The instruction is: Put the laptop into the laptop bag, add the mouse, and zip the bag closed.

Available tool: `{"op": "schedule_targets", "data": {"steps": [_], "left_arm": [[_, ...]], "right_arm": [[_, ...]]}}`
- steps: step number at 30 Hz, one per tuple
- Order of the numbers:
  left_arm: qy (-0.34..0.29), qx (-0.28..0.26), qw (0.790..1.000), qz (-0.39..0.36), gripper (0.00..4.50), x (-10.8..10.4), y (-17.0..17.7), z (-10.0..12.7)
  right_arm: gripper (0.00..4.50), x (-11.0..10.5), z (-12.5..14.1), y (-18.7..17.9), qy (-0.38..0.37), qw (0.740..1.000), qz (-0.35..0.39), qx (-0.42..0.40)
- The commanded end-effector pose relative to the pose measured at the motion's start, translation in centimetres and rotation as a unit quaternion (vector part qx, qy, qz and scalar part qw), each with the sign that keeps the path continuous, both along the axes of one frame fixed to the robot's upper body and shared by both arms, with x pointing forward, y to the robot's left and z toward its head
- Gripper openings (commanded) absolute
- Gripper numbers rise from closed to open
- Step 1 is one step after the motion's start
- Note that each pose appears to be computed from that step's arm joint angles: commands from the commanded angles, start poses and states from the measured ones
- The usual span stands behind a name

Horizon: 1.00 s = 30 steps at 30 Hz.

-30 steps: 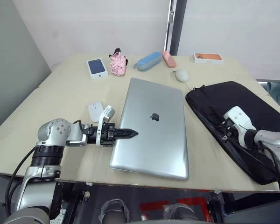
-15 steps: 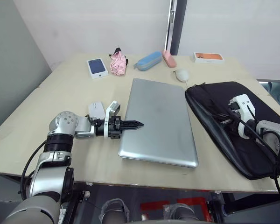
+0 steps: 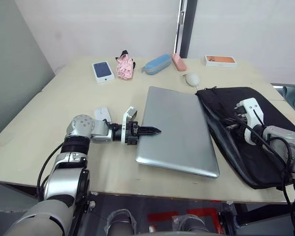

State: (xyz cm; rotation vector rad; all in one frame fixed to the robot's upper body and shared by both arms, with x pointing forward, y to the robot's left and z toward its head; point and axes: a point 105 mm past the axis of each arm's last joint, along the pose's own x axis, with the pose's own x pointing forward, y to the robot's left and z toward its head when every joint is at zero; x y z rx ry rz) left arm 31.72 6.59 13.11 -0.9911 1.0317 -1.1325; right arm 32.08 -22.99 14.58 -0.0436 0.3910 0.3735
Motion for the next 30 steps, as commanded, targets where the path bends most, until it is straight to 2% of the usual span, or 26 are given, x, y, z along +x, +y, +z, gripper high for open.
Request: {"op": "schedule_targets", "data": {"steps": [1, 9, 16, 30], "left_arm": [[-0.039, -0.072, 0.997, -0.013, 0.3, 0.2, -0.8, 3.6], [-0.071, -0.054, 0.996, 0.014, 0.3, 1.1, -2.3, 3.0], [-0.084, -0.077, 0.993, 0.019, 0.3, 1.6, -4.9, 3.7], [-0.075, -0.095, 0.992, 0.019, 0.3, 1.0, -10.7, 3.1]], "right_arm": [[0.04, 0.1, 2.5, 1.0, -0.046, 0.999, 0.014, -0.002], [0.04, 0.0, 2.9, 2.3, -0.045, 0.999, 0.025, 0.014], [0.04, 0.0, 2.7, 3.1, -0.042, 0.999, 0.023, 0.024], [0.04, 0.2, 3.1, 5.1, -0.046, 0.997, 0.027, 0.047]]}}
